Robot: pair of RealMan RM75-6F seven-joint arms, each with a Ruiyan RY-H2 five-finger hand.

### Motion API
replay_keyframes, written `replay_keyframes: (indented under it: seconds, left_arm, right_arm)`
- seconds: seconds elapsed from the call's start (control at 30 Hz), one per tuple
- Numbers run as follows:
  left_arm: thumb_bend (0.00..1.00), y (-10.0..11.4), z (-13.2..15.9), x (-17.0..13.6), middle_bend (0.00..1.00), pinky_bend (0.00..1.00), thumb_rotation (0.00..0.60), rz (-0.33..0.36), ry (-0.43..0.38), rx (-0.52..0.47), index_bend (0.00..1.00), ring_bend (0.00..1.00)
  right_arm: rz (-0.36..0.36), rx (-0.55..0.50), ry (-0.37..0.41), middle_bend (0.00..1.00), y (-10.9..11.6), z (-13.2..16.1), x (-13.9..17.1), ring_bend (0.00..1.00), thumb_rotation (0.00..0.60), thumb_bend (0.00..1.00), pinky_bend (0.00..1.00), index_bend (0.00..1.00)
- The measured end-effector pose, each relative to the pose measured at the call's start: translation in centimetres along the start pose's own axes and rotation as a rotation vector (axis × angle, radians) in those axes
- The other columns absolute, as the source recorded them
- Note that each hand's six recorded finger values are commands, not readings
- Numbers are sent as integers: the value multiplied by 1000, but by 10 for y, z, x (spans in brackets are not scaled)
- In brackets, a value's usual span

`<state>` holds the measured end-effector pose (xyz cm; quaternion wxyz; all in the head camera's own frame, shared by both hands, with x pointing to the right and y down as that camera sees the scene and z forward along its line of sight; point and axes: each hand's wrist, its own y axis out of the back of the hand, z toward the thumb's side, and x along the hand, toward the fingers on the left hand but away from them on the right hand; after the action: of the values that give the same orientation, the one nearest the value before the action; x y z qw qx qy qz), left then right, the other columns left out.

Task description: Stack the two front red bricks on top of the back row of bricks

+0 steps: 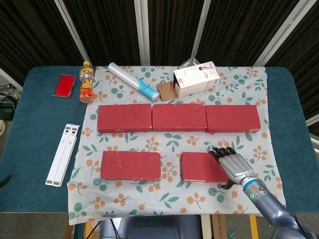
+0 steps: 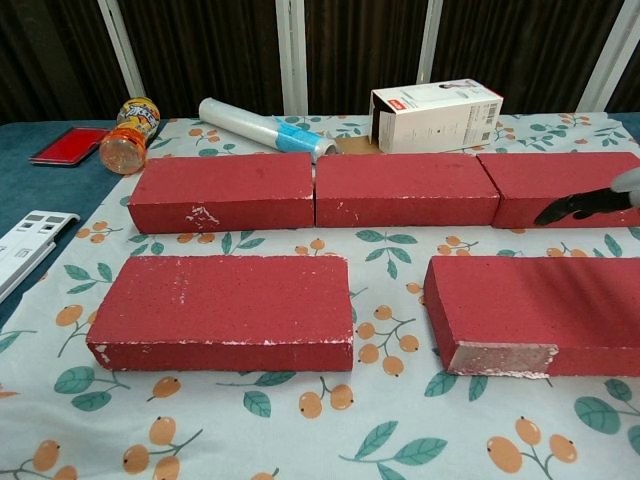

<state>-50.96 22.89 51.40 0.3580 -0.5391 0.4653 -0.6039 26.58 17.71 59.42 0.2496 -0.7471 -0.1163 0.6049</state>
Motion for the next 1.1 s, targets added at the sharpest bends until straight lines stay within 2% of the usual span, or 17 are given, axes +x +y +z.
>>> replay_keyframes:
  seconds: [0.1, 0.4, 0.63, 0.77, 1.1]
  left_arm:
    - [75, 0, 0, 1, 53, 157, 600, -1, 0, 2, 96, 19]
    - [75, -1, -1, 3, 52, 157, 600, 5, 10, 6, 96, 19]
    - [75, 0, -2, 3, 52, 157, 600, 7, 12, 7, 96, 19]
    - [75, -1, -1, 3, 50, 157, 600, 3, 11, 10, 96, 19]
    - [75, -4, -2, 6, 43, 157, 600, -2, 21, 13, 96, 19]
  right_arm:
    - [3, -6, -19, 0, -6, 7, -6, 0, 600, 160, 0, 0]
    - [-48, -15, -119, 0, -16, 22, -20, 0, 600, 160, 0, 0]
    - [0, -5, -182, 0, -29, 24, -26, 0, 600, 160, 0, 0]
    - [17, 1, -194, 0, -34, 25, -33, 0, 600, 160, 0, 0]
    - [-35, 10, -185, 0, -29, 33, -45, 0, 600, 160, 0, 0]
